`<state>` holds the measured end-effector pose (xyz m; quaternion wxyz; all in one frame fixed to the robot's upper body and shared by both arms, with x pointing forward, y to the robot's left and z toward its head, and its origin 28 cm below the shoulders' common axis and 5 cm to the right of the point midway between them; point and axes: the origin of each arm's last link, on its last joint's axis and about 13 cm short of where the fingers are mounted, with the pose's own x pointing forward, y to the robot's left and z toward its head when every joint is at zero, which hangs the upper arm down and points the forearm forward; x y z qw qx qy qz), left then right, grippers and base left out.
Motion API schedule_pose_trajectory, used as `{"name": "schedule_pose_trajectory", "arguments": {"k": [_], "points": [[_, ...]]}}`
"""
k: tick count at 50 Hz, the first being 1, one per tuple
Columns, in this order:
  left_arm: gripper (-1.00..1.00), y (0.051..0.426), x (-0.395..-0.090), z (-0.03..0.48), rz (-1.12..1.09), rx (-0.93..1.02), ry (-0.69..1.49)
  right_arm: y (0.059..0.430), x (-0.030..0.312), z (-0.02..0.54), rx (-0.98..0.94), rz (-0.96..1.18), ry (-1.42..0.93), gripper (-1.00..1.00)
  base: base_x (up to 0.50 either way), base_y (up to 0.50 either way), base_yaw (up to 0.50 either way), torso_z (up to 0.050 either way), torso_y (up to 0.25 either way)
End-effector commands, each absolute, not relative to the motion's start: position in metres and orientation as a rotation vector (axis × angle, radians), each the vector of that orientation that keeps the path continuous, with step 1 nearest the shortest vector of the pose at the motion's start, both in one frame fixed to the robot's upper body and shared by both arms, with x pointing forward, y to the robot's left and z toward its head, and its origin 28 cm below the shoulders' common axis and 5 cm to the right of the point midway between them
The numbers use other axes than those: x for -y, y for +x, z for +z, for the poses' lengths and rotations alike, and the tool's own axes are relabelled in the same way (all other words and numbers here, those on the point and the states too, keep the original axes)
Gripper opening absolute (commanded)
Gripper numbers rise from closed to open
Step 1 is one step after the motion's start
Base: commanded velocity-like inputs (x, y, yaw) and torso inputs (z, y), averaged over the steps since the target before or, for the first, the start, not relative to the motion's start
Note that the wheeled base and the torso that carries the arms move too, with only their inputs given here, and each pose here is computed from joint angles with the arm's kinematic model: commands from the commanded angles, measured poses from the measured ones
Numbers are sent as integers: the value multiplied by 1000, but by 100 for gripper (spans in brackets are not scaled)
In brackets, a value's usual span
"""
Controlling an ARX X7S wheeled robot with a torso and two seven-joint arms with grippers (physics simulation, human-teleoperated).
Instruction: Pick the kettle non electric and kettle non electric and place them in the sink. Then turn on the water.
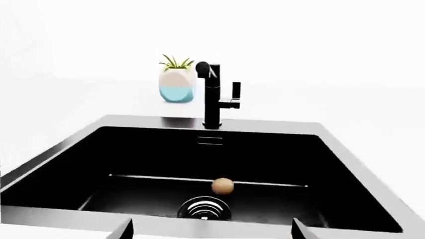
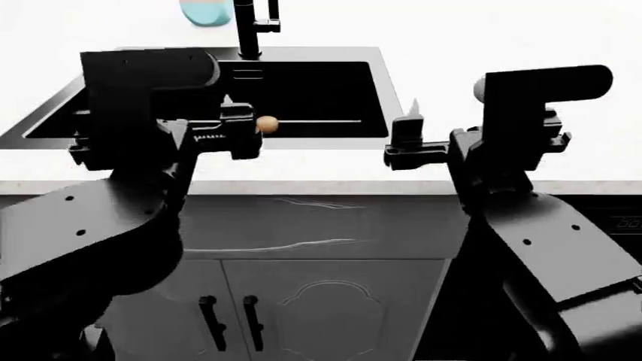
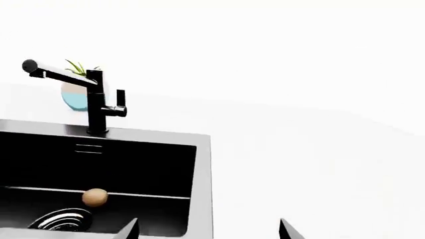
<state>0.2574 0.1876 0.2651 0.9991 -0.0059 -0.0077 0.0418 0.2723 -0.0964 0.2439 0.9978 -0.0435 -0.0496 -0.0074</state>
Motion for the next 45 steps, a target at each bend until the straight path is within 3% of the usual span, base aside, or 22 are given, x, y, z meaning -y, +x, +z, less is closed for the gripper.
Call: {"name": "schedule_pose_trajectory", "arguments": {"k": [1,8,28,45], "points": [[100,223,-196,374,12,18,44,264,96,345,142,38,-208,100,0,0,0,0,0],[100,218,-209,391,35,57,-21,254,99,367,194,60,-190,100,0,0,0,0,0],[100,215,-208,391,-8,65,-21,247,96,374,224,101,-198,100,0,0,0,0,0],[100,213,-207,393,-25,71,-43,246,93,372,200,105,-235,100,0,500,0,0,0]]}}
